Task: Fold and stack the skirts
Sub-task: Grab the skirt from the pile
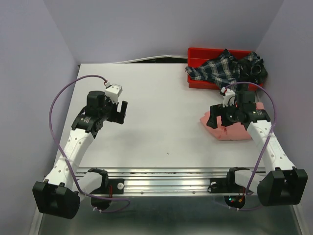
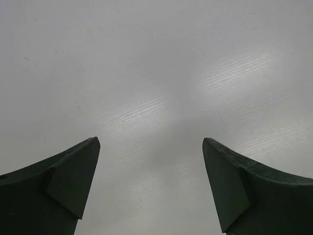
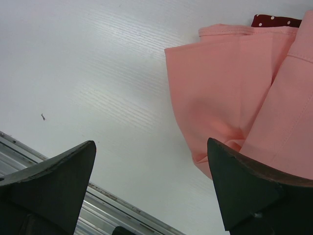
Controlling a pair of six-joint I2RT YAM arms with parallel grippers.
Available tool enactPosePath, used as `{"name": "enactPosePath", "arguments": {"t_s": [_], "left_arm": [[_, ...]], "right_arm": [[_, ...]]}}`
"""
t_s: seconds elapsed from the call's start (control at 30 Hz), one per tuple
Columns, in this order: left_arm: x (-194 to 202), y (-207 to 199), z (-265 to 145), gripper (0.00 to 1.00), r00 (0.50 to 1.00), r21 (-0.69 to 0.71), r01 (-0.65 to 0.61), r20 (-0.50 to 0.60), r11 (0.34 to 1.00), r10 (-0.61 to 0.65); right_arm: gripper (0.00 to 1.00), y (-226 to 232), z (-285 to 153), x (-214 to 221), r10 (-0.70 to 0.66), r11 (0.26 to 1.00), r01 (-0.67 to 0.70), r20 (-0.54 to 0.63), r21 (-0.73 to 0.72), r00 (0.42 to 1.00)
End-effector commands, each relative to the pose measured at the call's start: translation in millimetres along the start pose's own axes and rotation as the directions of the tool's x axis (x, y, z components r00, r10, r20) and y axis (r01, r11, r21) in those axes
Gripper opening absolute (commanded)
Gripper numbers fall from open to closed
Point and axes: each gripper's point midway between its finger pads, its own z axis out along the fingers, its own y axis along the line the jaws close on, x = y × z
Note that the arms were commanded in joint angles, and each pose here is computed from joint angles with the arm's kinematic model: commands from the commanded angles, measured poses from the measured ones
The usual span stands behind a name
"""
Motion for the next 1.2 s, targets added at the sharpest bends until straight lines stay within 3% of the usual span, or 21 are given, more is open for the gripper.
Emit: {"name": "enactPosePath", "arguments": {"t_s": [0.0,0.13,0.23,0.47,0.53,0.57,0.6,0.73,0.93,1.03,1.17], "left_arm": [[-12,-1,-6,0.98,0.999,0.013,-0.015,0.049,1.000,0.015],[-18,-3,-7,0.98,0.998,0.026,-0.017,0.059,1.000,0.016],[-23,-6,-5,0.98,0.999,0.048,-0.017,0.051,0.999,0.014],[-55,-16,-11,0.98,0.998,0.127,-0.022,0.064,0.992,0.014],[-67,-16,-12,0.98,0.997,0.133,-0.027,0.080,0.991,0.016],[-69,-16,-12,0.98,0.997,0.137,-0.026,0.079,0.990,0.015],[-70,-17,-11,0.98,0.997,0.140,-0.025,0.078,0.990,0.015],[-73,-18,-11,0.98,0.997,0.147,-0.018,0.072,0.989,0.008],[-57,-13,-3,0.98,1.000,0.122,-0.017,0.028,0.992,0.014],[-48,-12,0,0.98,1.000,0.118,-0.012,0.005,0.993,0.011],[-47,-9,2,0.98,1.000,0.111,-0.002,-0.001,0.994,0.003]], "right_arm": [[1.00,0,-4,-13,-0.012,1.000,0.011,0.061,0.013,0.998],[1.00,-3,-5,-26,-0.021,0.999,0.018,0.081,0.031,0.996],[1.00,-13,-8,-59,-0.035,0.997,0.025,0.130,0.075,0.991],[1.00,-53,-1,-179,-0.080,0.978,0.030,0.240,0.209,0.968],[1.00,-75,7,-222,-0.069,0.970,-0.002,0.281,0.244,0.957],[1.00,-95,32,-226,-0.038,0.967,-0.027,0.251,0.252,0.967],[1.00,-91,15,-249,-0.063,0.964,-0.021,0.307,0.264,0.949],[1.00,-132,56,-304,-0.081,0.953,-0.026,0.336,0.303,0.938],[1.00,-177,125,-302,-0.102,0.936,-0.002,0.279,0.351,0.955],[1.00,-198,174,-277,-0.092,0.937,0.006,0.232,0.348,0.968],[1.00,-216,207,-253,-0.076,0.930,0.004,0.181,0.368,0.981]]}}
